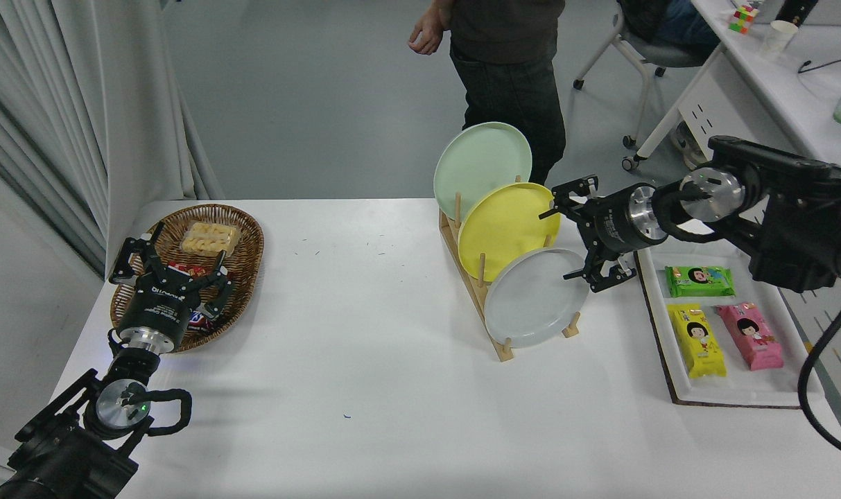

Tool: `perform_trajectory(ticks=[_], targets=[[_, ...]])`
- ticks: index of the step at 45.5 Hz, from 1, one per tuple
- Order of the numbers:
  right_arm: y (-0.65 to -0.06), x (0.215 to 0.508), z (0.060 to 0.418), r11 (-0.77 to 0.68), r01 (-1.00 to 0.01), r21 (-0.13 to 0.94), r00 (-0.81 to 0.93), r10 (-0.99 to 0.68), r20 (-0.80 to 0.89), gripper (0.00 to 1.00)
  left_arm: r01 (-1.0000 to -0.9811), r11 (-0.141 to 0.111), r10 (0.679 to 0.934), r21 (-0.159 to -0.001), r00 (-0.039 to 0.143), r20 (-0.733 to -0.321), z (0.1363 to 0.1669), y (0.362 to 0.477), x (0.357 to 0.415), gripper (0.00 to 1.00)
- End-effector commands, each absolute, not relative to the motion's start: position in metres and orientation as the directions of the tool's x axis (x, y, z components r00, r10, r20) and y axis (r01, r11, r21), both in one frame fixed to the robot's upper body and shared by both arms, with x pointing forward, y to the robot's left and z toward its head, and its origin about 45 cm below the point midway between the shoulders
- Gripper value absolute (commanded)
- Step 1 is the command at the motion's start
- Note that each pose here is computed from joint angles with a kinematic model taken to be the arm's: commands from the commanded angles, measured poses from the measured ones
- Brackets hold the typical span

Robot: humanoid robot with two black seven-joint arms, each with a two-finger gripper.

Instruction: Place the plate on the table

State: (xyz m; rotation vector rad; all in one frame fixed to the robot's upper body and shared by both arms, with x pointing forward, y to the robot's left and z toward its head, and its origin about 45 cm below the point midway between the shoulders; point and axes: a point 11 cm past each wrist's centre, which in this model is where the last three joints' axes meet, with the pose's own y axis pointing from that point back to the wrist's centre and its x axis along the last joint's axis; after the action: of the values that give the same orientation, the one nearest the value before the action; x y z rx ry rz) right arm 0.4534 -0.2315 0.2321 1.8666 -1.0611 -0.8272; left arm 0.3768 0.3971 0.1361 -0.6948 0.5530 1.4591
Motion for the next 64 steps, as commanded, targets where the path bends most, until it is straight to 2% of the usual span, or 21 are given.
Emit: perform_trajectory(ticks=[1,5,35,55,61,62,64], targets=[[-0.228,0.44,0.232,-0.419,-0.274,0.865,0.497,-0.832,-0.245,1.0,-0.996,-0.018,0.696,-0.088,0.051,-0.716,0.1357,0.397,0.3765,0.98],[-0.233,0.433,0.23,-0.485,-0.242,0.84,0.544,-0.785,-0.297,1.0,-0.9959,-0.017,0.696,-0.089,0.052,-0.716,0.1363,0.397,0.377,0.98],[-0.242,0.446,0.248,-0.566,-0.313,0.762,0.52,-0.774,-0.361,1.0,-0.9959,-0.017,0.696,-0.089,0.052,-0.716,0.1363,0.397,0.377,0.98],[-0.25,0.44,0.233,-0.582,-0.31,0.752,0.486,-0.776,-0.401,1.0,-0.9959,-0.017,0.696,-0.089,0.052,-0.716,0.1363,0.397,0.377,0.98],[-0.251,0.458,0.242,-0.598,-0.458,0.658,0.479,-0.789,-0.384,0.98,-0.996,-0.018,0.696,-0.088,0.051,-0.716,0.1357,0.397,0.3765,0.98],[-0.25,0.464,0.247,-0.604,-0.515,0.609,0.475,-0.792,-0.383,0.96,-0.996,-0.018,0.696,-0.088,0.05,-0.716,0.1357,0.397,0.3765,0.98],[-0.251,0.468,0.251,-0.606,-0.556,0.569,0.475,-0.793,-0.381,0.91,-0.996,-0.018,0.696,-0.088,0.05,-0.716,0.1357,0.397,0.3765,0.98]])
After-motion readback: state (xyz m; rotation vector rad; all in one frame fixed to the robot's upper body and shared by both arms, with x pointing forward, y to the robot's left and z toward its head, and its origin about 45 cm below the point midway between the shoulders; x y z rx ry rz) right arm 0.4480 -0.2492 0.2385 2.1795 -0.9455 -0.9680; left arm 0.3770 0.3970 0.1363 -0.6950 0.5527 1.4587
